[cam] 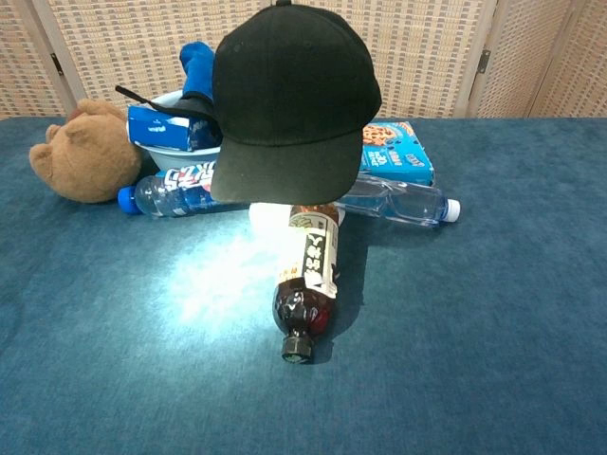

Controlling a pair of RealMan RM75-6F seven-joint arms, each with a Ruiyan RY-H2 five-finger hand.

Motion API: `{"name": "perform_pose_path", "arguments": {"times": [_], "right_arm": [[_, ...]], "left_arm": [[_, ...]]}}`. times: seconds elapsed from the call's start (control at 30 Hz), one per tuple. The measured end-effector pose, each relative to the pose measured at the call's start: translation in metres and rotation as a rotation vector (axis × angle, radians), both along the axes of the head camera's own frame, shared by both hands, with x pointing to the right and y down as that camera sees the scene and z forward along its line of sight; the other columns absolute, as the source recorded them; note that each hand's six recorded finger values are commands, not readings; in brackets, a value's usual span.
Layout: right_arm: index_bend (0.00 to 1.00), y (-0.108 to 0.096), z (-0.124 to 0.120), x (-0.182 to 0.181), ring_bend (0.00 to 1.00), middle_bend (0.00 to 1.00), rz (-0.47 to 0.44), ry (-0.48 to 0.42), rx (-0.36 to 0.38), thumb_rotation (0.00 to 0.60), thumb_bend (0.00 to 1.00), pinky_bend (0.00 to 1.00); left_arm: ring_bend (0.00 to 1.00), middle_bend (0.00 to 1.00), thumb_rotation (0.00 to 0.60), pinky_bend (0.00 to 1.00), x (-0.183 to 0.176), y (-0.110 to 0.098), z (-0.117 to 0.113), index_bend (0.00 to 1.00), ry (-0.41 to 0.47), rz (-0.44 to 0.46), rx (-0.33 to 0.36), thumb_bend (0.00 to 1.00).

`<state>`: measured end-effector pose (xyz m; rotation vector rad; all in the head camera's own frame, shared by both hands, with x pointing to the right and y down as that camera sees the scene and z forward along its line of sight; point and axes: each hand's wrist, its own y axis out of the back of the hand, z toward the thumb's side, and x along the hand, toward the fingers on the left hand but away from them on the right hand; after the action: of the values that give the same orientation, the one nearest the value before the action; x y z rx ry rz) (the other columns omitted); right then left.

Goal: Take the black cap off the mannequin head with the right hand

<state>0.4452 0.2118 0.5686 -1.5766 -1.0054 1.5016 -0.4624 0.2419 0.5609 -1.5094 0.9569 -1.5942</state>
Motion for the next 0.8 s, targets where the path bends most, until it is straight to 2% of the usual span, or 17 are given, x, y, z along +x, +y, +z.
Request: {"name": "perform_pose_path", "arguments": {"times": [0.47, 0.6, 0.8], "right_arm": [[0.25, -0.005, -0.005, -0.011, 0.17, 0.25, -0.051, -0.059, 0.02, 0.6, 0.08, 0.16], [0.25, -0.012, -0.004, -0.025, 0.17, 0.26, -0.112, -0.085, 0.02, 0.6, 0.08, 0.16], [0.28, -0.03, -0.001, -0.063, 0.17, 0.27, -0.252, -0.166, 0.026, 0.6, 0.08, 0.16]], "left_arm": [[0.02, 0.0, 0.6, 0.0, 0.003, 0.004, -0.005, 0.06, 0.013, -0.002, -0.001, 0.28], [0.02, 0.0, 0.6, 0.0, 0.006, 0.004, -0.006, 0.06, 0.015, 0.001, -0.002, 0.28], [0.02, 0.0, 0.6, 0.0, 0.01, 0.003, -0.01, 0.06, 0.018, 0.006, -0.003, 0.28]]}}
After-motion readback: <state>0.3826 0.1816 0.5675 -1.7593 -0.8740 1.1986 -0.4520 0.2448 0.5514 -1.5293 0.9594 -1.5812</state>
